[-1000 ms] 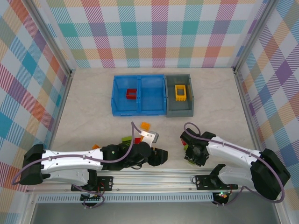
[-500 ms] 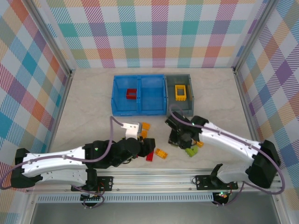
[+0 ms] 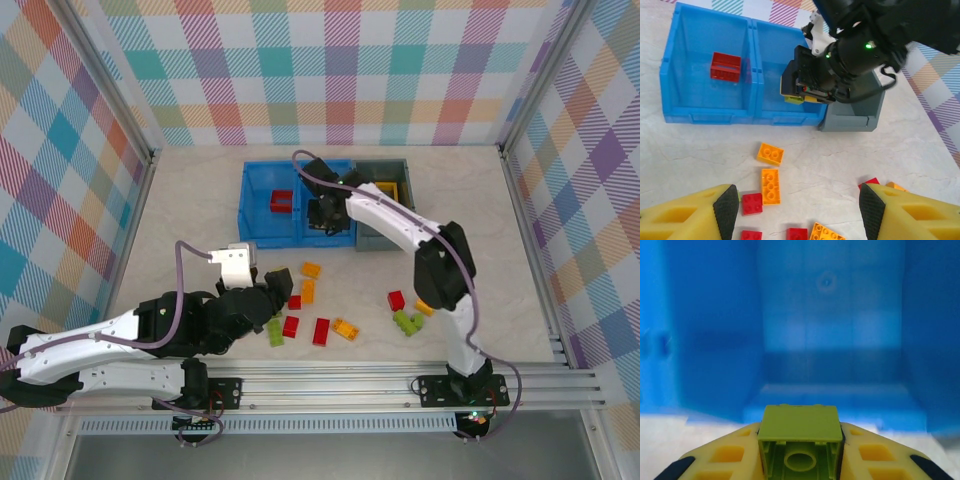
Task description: Sort the legos into containers by color
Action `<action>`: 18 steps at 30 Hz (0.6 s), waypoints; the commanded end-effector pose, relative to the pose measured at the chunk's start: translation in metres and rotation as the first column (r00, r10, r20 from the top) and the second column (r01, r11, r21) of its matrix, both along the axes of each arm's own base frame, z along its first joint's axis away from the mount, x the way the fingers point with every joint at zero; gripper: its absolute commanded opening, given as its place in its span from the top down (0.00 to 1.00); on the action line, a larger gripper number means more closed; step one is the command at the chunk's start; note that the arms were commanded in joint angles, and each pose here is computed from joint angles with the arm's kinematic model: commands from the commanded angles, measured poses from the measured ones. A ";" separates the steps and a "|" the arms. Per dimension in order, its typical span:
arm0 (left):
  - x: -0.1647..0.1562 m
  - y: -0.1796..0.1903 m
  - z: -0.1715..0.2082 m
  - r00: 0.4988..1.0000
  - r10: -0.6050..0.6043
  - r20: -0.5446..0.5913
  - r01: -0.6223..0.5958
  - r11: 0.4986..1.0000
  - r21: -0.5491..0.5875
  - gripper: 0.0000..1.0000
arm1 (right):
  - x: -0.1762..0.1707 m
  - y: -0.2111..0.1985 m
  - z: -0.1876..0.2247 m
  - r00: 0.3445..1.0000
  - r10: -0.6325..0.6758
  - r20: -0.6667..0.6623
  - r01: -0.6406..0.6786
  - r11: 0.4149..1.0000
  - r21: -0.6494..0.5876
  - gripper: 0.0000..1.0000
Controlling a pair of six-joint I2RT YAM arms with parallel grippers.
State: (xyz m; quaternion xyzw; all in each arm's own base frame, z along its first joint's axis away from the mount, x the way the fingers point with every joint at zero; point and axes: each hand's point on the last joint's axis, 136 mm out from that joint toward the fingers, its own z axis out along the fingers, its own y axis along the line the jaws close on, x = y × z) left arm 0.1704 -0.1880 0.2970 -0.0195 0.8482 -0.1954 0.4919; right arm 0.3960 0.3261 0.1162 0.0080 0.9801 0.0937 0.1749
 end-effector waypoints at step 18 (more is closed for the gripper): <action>-0.008 0.040 -0.076 0.957 0.166 -0.239 -0.147 0.985 0.093 0.34 | 0.020 0.004 0.025 0.996 0.075 0.049 -0.074 0.997 -0.016 0.44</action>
